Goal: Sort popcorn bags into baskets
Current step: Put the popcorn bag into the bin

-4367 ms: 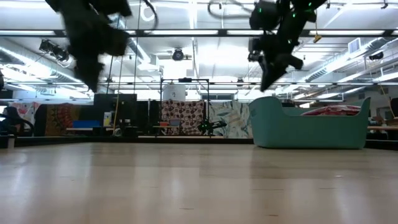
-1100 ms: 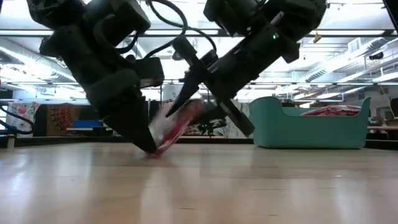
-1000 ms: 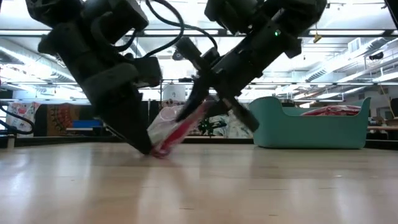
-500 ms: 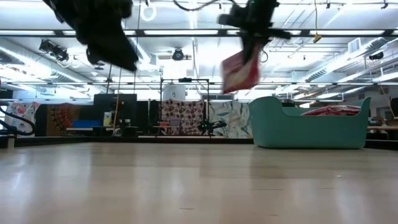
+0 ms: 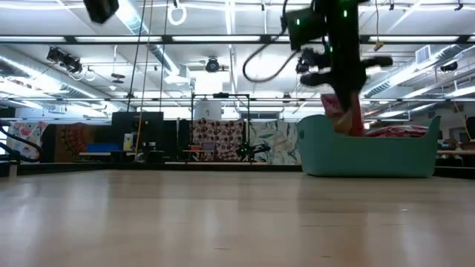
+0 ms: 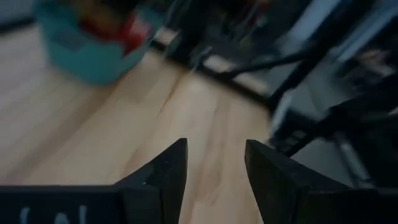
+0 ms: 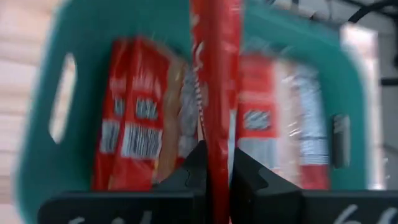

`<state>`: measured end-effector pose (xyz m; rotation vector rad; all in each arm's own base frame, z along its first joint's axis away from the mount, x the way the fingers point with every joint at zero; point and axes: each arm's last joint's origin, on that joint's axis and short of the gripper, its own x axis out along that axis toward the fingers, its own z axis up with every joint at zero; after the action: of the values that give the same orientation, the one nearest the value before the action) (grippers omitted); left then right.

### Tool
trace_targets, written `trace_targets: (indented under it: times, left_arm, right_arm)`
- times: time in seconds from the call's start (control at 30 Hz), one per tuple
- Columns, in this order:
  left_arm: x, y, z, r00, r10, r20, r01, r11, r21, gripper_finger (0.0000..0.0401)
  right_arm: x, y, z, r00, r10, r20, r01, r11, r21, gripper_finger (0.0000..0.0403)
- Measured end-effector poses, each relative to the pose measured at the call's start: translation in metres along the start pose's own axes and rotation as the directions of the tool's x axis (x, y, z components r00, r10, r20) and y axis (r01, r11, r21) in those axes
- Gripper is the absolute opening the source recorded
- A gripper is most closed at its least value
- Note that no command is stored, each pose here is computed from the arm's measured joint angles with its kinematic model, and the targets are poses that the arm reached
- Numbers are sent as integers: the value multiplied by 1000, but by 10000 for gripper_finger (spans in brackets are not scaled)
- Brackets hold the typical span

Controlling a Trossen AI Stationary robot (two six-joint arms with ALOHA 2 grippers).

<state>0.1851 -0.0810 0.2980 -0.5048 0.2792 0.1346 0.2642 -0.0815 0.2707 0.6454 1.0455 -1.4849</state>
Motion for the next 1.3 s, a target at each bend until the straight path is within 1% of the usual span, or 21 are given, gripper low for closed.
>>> trace_targets:
  times: [0.1, 0.17, 0.2, 0.27, 0.3, 0.4, 0.53, 0.63, 0.73, 0.83, 0.9, 0.97, 1.03, 1.1, 1.2, 1.23, 1.3]
  left_arm:
    - [-19, -3, 14, 993, -82, 87, 79, 996, 43, 166]
    - [-30, 0, 21, 986, -107, 124, 97, 992, 86, 166]
    - [-35, 1, 25, 983, -118, 140, 103, 989, 109, 166]
    - [-44, 4, 30, 976, -136, 167, 114, 984, 134, 167]
    - [-48, 5, 32, 973, -144, 180, 122, 984, 129, 167]
    - [-57, 8, 37, 965, -161, 209, 143, 985, 101, 167]
    - [-61, 9, 38, 961, -168, 220, 160, 986, 52, 167]
    - [-59, 9, 38, 962, -166, 216, 158, 986, 53, 167]
    - [-55, 7, 38, 961, -163, 223, 150, 986, 73, 167]
    - [-51, 5, 42, 954, -158, 256, 137, 986, 97, 167]
    - [-47, 4, 44, 949, -152, 277, 128, 986, 103, 167]
    - [-43, 4, 46, 942, -145, 302, 122, 988, 93, 167]
    - [-39, 4, 48, 938, -136, 317, 116, 990, 82, 167]
    - [-36, 4, 48, 938, -128, 322, 115, 992, 59, 167]
    - [-33, 2, 48, 938, -131, 320, 151, 988, -37, 167]
    - [-32, 1, 47, 939, -141, 313, 166, 984, -56, 167]
    - [-30, 0, 45, 941, -176, 288, 201, 978, -59, 167]
  right_arm:
    - [29, 9, -9, 999, 42, -6, -42, 999, 3, 35]
    - [44, 14, -14, 996, 91, -8, -91, 996, 10, 33]
    - [51, 15, -16, 994, 107, -31, -106, 994, 13, 33]
    - [62, 14, -19, 991, 112, -70, -109, 993, 41, 38]
    - [65, 13, -18, 989, 119, -89, -114, 992, 59, 44]
    - [69, 10, -17, 986, 113, -119, -106, 993, 58, 74]
    - [70, 8, -14, 984, 123, -128, -118, 992, 46, 123]
    - [67, 5, -11, 983, 145, -116, -142, 989, 34, 153]
    - [64, 2, -5, 980, 172, -99, -169, 985, 34, 164]
    - [67, -2, 1, 983, 162, -85, -156, 985, 70, 155]
    - [71, -2, 6, 985, 160, -70, -151, 982, 116, 138]
    - [77, -2, 8, 985, 157, -71, -145, 979, 146, 109]
    - [80, -2, 8, 984, 156, -87, -142, 978, 151, 69]
    - [81, -2, 9, 981, 168, -101, -155, 980, 123, 30]
    - [72, -4, 15, 969, 188, -161, -176, 981, 83, 25]
    - [68, -7, 19, 963, 187, -194, -173, 981, 87, 27]
    - [63, -15, 28, 947, 186, -264, -163, 981, 103, 30]
